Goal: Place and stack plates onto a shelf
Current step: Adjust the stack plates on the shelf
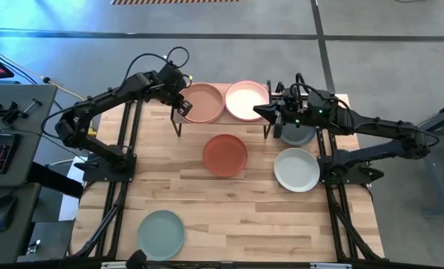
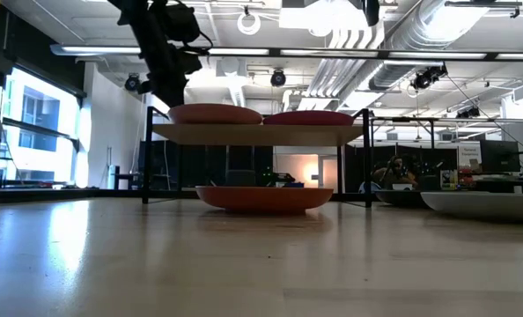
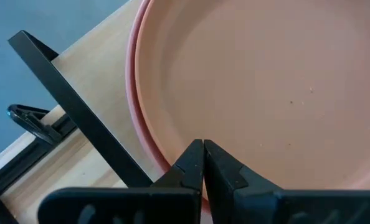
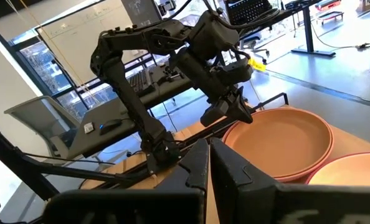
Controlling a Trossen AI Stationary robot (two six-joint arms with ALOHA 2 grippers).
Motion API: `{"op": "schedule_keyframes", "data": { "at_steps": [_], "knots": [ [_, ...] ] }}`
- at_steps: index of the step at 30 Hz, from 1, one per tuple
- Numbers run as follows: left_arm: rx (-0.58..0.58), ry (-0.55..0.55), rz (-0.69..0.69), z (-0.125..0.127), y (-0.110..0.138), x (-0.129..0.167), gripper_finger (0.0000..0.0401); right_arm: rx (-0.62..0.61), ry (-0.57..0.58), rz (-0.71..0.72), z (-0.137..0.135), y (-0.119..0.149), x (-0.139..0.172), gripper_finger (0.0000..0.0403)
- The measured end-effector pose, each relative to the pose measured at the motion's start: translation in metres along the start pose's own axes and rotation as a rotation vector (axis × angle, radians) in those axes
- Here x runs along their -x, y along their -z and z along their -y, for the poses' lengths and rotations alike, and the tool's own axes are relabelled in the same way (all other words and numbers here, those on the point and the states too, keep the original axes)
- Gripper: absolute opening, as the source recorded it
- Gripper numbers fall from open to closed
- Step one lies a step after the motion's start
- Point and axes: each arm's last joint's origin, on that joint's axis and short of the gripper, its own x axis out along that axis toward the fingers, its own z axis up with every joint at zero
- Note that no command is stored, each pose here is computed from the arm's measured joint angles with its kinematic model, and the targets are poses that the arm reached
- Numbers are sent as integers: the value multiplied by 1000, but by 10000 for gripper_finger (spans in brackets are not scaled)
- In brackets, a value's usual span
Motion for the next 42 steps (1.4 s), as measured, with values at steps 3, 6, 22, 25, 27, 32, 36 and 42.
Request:
{"op": "schedule_keyframes", "data": {
  "at_steps": [3,6,22,25,27,32,36,42],
  "knots": [
    [-1,-5,0,0,0,0,0,0,0,0,0,0,0,0],
    [-1,-13,-2,0,0,0,0,0,0,0,0,0,0,0],
    [7,-51,-32,-5,3,0,0,-8,0,0,0,0,0,0],
    [7,-50,-32,-5,3,0,0,-8,0,0,0,0,0,0],
    [7,-50,-27,-5,3,0,0,-8,0,0,0,0,0,0],
    [15,-34,31,-5,0,7,0,-79,71,26,2,1,-3,0],
    [41,-18,110,-5,-2,21,0,-103,118,-13,7,10,-21,0],
    [77,91,290,-1,-5,53,0,-68,251,-176,20,9,-57,0]
  ]
}}
